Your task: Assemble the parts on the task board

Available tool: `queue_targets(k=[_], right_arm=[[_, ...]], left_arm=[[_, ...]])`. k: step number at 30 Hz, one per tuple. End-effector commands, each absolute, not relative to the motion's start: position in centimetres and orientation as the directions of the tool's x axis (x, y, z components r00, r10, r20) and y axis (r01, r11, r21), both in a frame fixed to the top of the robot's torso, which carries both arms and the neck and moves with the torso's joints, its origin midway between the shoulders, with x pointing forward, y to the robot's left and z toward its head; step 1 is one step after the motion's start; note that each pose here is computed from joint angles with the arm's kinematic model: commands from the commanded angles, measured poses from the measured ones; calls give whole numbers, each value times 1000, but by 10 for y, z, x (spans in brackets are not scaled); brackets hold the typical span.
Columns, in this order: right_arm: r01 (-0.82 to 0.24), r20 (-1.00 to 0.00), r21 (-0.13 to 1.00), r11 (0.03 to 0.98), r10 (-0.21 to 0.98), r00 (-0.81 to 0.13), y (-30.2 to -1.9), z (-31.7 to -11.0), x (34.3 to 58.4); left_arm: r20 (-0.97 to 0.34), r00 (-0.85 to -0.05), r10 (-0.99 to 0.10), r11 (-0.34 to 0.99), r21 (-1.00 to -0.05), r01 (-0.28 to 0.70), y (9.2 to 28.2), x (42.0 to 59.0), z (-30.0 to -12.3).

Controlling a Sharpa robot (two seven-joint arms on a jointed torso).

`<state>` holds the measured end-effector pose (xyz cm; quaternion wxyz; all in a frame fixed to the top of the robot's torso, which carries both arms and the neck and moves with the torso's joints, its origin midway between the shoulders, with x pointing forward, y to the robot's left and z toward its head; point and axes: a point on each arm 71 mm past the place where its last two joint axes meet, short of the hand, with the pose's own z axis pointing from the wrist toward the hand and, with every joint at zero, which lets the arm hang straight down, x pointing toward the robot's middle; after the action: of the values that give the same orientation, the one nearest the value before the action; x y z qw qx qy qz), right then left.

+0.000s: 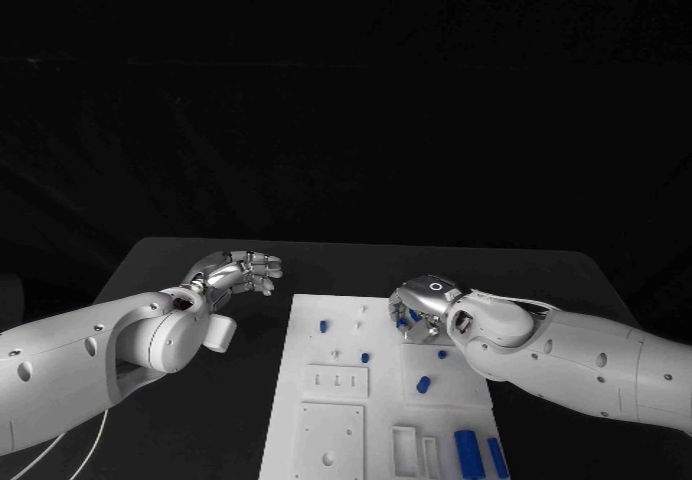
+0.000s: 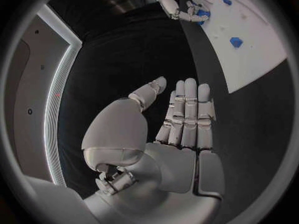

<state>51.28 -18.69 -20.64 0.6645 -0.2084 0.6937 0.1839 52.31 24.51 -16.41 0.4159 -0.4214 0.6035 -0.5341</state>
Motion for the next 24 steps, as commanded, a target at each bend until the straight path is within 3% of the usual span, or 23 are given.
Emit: queue_targets(k=[1, 24], right_arm=[[-524, -999, -46, 851, -28, 42, -182, -197, 514], [-548, -993, -47, 835, 18, 112, -134, -186, 521]], left_arm=[[-50, -317, -947, 71, -996, -56, 242, 523, -163], [-48, -323, -945, 70, -996, -55, 238, 523, -163]])
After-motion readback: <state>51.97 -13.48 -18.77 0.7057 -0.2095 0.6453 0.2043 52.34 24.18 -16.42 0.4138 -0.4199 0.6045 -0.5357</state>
